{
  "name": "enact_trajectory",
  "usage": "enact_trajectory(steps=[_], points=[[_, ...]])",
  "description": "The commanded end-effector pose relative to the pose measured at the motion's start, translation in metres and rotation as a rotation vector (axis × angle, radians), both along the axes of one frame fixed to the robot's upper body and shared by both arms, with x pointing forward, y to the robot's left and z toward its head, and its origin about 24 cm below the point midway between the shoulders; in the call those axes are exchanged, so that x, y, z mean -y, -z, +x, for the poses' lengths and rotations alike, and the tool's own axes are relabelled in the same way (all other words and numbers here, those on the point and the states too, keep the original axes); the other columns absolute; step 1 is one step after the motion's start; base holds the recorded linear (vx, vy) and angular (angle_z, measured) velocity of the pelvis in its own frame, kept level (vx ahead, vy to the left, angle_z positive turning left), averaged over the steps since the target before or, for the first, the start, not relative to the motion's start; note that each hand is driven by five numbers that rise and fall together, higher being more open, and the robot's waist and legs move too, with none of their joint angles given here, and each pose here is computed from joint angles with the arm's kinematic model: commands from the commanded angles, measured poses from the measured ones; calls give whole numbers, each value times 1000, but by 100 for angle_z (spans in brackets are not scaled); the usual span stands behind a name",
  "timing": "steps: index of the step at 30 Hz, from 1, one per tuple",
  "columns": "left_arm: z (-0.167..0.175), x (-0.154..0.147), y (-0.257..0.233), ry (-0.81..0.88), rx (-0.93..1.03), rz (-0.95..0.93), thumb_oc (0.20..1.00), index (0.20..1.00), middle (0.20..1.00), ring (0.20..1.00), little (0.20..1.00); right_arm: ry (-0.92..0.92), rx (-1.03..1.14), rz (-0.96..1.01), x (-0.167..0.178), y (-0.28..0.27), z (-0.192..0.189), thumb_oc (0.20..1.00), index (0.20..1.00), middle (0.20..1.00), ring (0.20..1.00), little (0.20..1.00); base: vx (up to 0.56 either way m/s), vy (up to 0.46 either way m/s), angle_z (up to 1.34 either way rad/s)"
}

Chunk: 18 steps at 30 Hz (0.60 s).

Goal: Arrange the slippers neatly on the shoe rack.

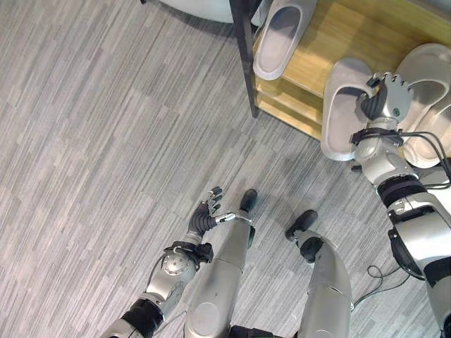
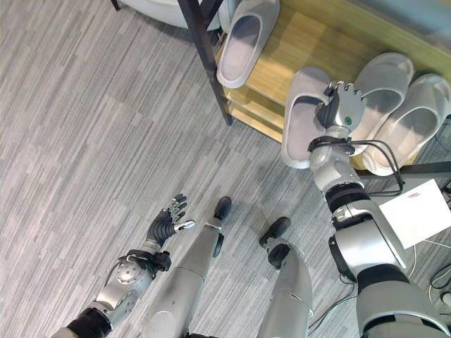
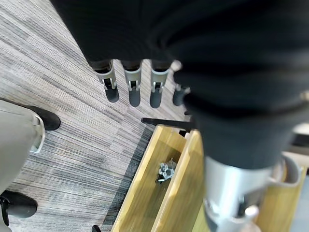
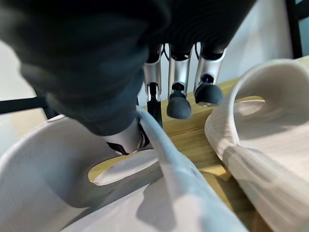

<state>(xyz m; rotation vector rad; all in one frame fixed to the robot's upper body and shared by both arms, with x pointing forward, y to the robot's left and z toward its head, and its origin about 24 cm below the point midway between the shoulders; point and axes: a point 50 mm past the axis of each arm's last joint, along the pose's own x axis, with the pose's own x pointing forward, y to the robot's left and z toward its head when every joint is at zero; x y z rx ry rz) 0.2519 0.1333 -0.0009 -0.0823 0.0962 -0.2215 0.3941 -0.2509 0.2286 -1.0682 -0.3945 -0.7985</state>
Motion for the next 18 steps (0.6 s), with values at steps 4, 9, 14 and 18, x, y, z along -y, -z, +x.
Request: enact_trajectory(steps=[4, 9, 14, 18], points=[[-3, 14, -10, 64, 52, -63, 1000, 1000, 1000, 1000, 1000, 82, 162, -43, 31, -55, -13, 200, 200, 200, 200, 200, 85, -28, 22], [-2, 15, -10, 79, 51, -58, 1000, 1000, 1000, 1000, 1000, 85, 190, -44, 34, -69, -15, 200, 200, 200, 200, 200, 91, -33, 17], [1, 16, -13, 89, 66, -49, 1000, 1000, 1000, 1000, 1000, 53, 155, 24, 38, -73, -13, 1000, 1000, 1000, 1000, 1000, 54, -9, 5], [2, 15, -15, 93, 72, -50, 1000, 1000, 1000, 1000, 1000, 54, 91, 62, 44, -69, -10, 1000, 1000, 1000, 1000, 1000, 31, 5, 12]])
